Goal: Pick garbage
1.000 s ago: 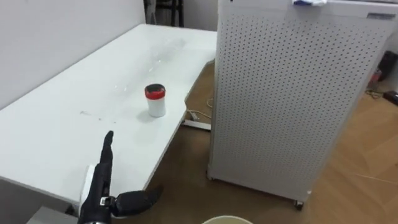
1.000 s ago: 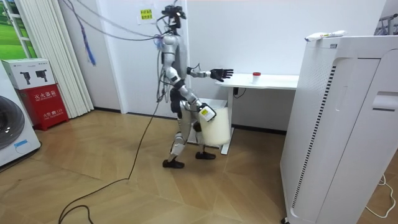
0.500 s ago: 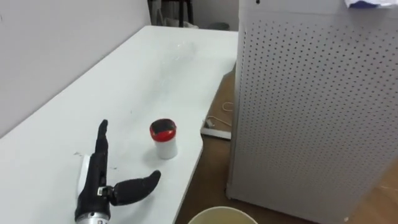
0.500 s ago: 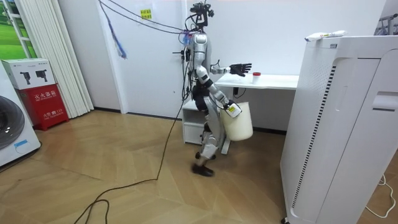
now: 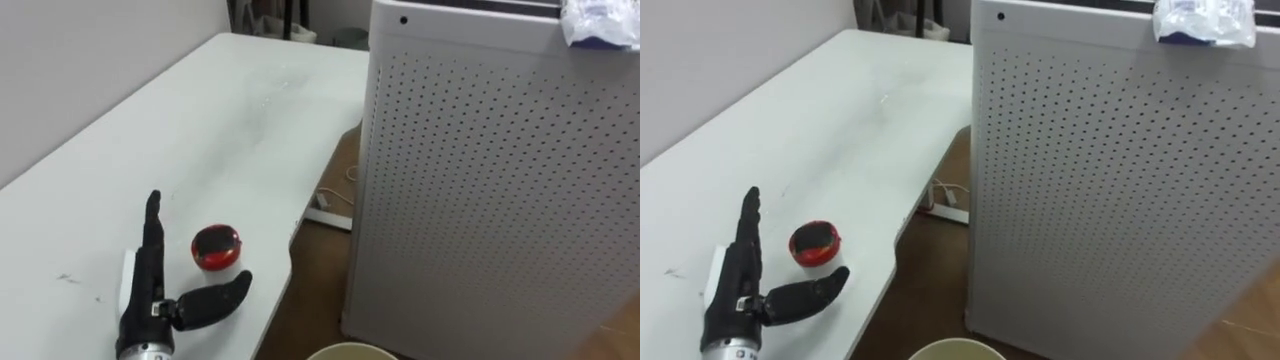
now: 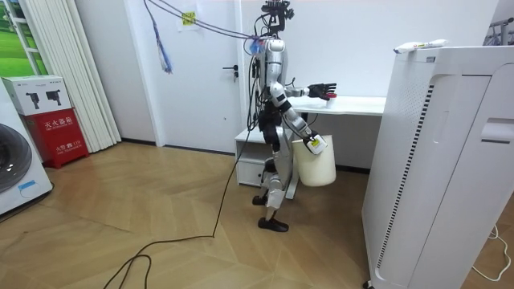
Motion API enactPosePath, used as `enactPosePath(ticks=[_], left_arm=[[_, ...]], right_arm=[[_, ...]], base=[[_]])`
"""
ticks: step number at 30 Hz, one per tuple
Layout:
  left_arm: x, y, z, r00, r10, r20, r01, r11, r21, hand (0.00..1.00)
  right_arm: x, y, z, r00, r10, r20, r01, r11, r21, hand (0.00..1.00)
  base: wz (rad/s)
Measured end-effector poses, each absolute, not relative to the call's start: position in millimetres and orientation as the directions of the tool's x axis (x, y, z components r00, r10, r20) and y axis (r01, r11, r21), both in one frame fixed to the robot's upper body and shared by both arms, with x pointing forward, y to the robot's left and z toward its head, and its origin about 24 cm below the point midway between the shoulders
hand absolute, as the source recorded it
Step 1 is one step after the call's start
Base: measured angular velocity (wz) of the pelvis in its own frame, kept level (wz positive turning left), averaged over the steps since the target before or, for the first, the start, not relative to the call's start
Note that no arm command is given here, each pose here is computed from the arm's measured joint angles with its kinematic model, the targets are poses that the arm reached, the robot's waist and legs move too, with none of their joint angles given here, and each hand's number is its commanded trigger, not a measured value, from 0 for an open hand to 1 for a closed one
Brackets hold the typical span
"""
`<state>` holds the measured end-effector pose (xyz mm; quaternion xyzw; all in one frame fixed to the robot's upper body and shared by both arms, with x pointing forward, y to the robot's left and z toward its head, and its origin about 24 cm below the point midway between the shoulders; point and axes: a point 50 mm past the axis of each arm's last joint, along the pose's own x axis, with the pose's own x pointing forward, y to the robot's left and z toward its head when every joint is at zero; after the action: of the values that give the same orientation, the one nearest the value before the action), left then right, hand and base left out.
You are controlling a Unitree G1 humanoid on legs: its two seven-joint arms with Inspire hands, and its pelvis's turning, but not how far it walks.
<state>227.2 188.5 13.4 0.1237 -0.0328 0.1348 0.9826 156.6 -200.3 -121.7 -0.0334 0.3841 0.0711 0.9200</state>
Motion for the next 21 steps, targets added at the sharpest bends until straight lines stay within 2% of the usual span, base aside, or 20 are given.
enactPosePath(ticks=[8,15,21], left_arm=[[227.0,188.9,13.7,0.959,0.264,0.098,-0.280,0.933,0.226,0.00],[221.2,184.9,-10.5,0.965,0.260,-0.021,-0.249,0.944,0.216,0.00],[221.3,185.3,-12.0,0.964,0.262,-0.040,-0.251,0.951,0.180,0.00]], right_arm=[[156.3,-195.5,-122.4,0.688,0.137,-0.712,-0.187,0.982,0.008,1.00],[155.6,-193.3,-122.8,0.683,0.155,-0.714,-0.202,0.979,0.019,1.00],[157.6,-191.9,-121.3,0.689,0.159,-0.708,-0.205,0.979,0.021,1.00]], base=[[-0.01],[0.00],[-0.01]])
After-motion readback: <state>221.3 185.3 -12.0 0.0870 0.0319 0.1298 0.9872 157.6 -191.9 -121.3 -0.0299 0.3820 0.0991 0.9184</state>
